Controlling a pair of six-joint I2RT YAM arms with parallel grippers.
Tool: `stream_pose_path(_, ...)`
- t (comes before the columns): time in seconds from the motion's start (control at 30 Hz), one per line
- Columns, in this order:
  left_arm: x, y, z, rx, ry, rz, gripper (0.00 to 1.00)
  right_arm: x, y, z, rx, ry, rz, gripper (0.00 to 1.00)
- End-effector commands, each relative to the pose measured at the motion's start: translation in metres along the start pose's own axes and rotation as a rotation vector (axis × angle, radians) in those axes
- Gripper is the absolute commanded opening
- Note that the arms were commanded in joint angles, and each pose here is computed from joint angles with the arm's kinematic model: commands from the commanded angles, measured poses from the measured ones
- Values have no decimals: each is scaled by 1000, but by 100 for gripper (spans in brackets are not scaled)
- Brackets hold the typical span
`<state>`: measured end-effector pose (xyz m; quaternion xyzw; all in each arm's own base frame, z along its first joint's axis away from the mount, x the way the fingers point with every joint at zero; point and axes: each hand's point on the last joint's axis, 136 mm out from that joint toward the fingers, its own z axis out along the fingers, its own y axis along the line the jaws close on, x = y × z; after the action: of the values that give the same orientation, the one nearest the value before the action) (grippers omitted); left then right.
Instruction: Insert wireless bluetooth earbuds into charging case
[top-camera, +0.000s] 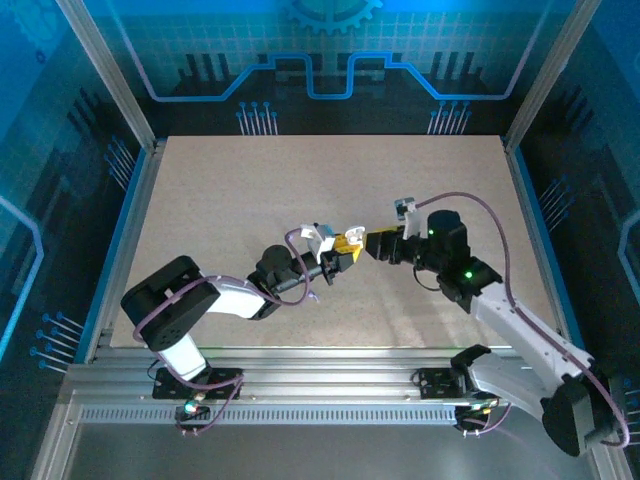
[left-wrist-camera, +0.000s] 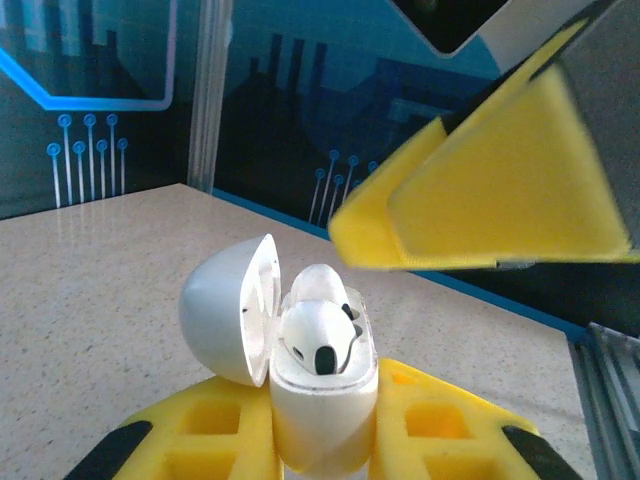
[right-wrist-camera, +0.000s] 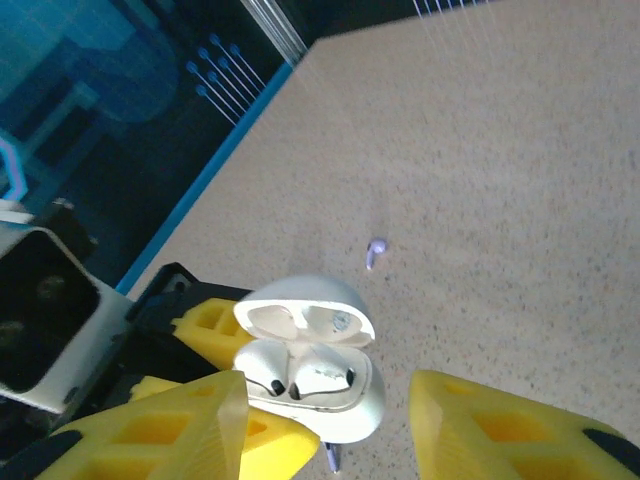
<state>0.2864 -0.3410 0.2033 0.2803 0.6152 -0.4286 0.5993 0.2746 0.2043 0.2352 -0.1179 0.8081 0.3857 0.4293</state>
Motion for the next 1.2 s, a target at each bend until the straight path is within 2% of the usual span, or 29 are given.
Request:
stream_pose_path(0.0,-16,-22,-4,86,-29,52,20,-8,1,-22,16,-68,-94,50)
stream_pose_path(0.17,-20,-40,-11,170,10,60,21,-10,16,-53,-31,-161,-291,63)
stream_pose_path(0.2,-20,-46,-12,201,24,64,21,-8,20,-59,-45,-171,-341,69)
stream_pose_path(0.3,-22,-61,-17,270,60,78,21,4,27,-69,-73,-150,-458,77)
stream_pose_path(0.43,-29,-72,-27,309,73,115,21,23,43,-78,-173,-76,-596,79)
stream_pose_path(0.53,-33,-79,-32,338,86,148,21,43,59,-83,-312,-48,-743,74)
stream_pose_path(0.6,-35,-83,-35,352,95,179,21,43,60,-80,-336,-64,-778,71)
stream_pose_path(0.73,-39,-89,-38,375,93,215,21,38,56,-71,-327,-20,-761,71)
stream_pose_path(1.17,-46,-93,-40,384,65,239,21,41,65,-56,-446,67,-736,69)
